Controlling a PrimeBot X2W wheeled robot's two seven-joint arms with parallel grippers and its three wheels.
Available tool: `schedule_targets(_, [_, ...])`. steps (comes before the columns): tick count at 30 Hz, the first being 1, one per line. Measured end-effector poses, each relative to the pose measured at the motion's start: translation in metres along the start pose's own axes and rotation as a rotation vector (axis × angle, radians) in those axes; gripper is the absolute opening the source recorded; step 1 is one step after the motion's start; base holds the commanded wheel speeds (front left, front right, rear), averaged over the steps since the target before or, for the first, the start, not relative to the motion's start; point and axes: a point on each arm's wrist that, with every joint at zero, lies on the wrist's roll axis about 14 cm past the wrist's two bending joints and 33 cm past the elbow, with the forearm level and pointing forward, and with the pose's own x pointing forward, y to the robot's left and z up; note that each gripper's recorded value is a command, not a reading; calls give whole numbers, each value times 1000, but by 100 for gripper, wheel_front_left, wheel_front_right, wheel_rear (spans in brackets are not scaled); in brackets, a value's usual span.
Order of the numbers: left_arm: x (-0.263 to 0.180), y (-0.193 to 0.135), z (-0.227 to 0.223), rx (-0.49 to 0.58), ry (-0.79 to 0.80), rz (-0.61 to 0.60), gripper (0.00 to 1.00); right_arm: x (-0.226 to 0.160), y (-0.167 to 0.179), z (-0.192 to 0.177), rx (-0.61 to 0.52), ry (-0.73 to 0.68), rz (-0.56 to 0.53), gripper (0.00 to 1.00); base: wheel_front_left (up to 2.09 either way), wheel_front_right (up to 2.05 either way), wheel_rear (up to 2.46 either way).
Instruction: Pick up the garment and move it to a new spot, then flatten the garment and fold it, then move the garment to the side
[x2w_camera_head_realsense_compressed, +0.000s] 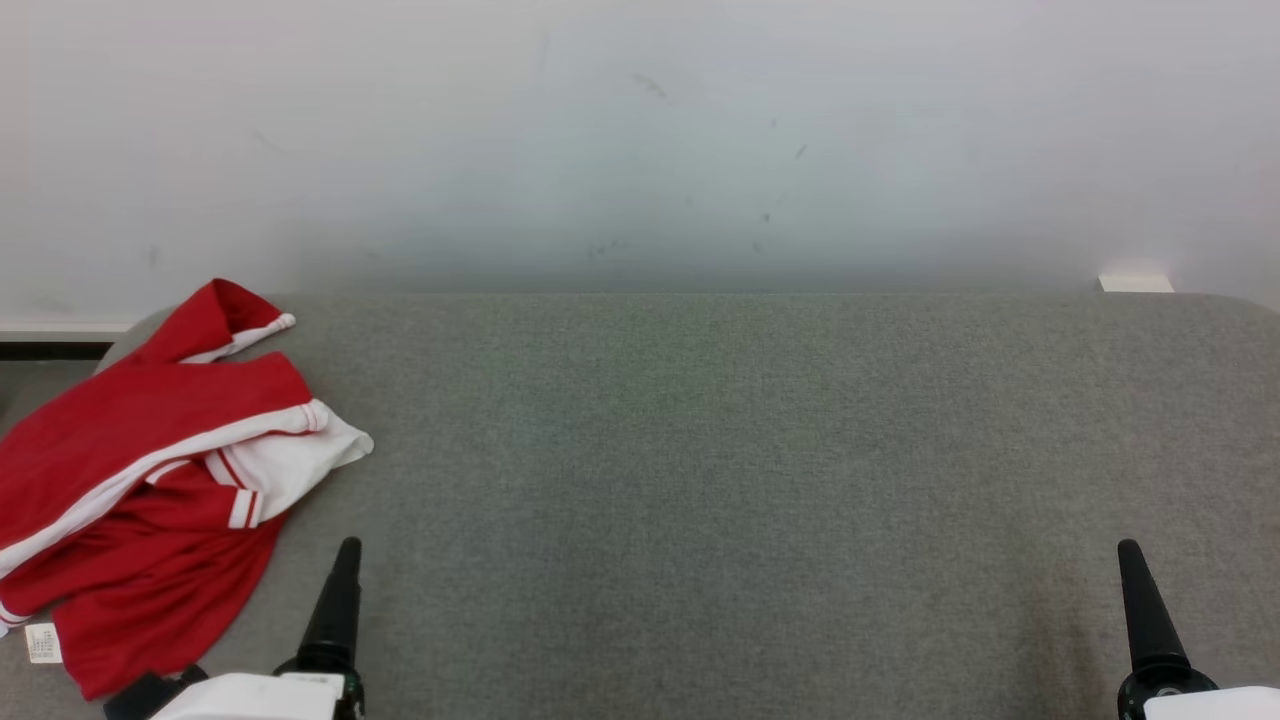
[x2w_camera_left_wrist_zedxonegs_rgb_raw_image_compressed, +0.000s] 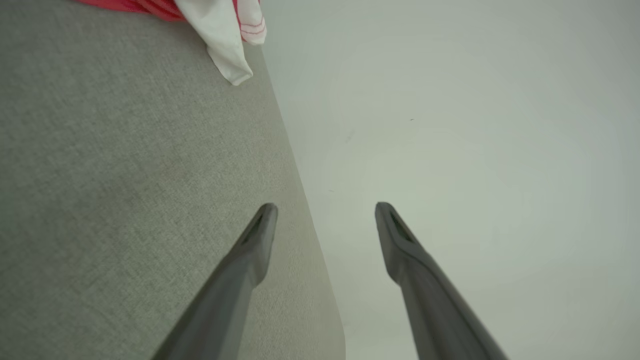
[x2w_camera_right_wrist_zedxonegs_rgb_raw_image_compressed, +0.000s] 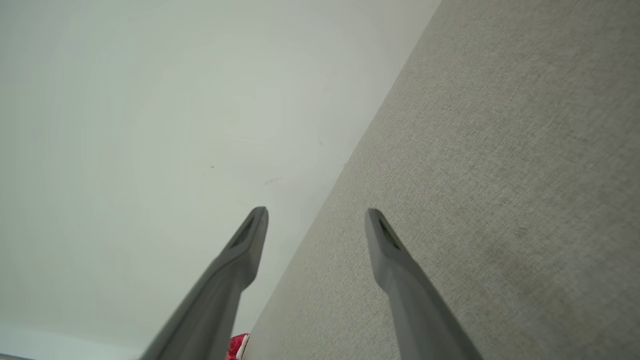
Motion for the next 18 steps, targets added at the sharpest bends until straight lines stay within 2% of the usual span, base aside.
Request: schedule_targets(18, [-1, -4, -14, 403, 6, 16, 100, -5, 8, -6, -349, 12, 37, 100, 0, 0, 0])
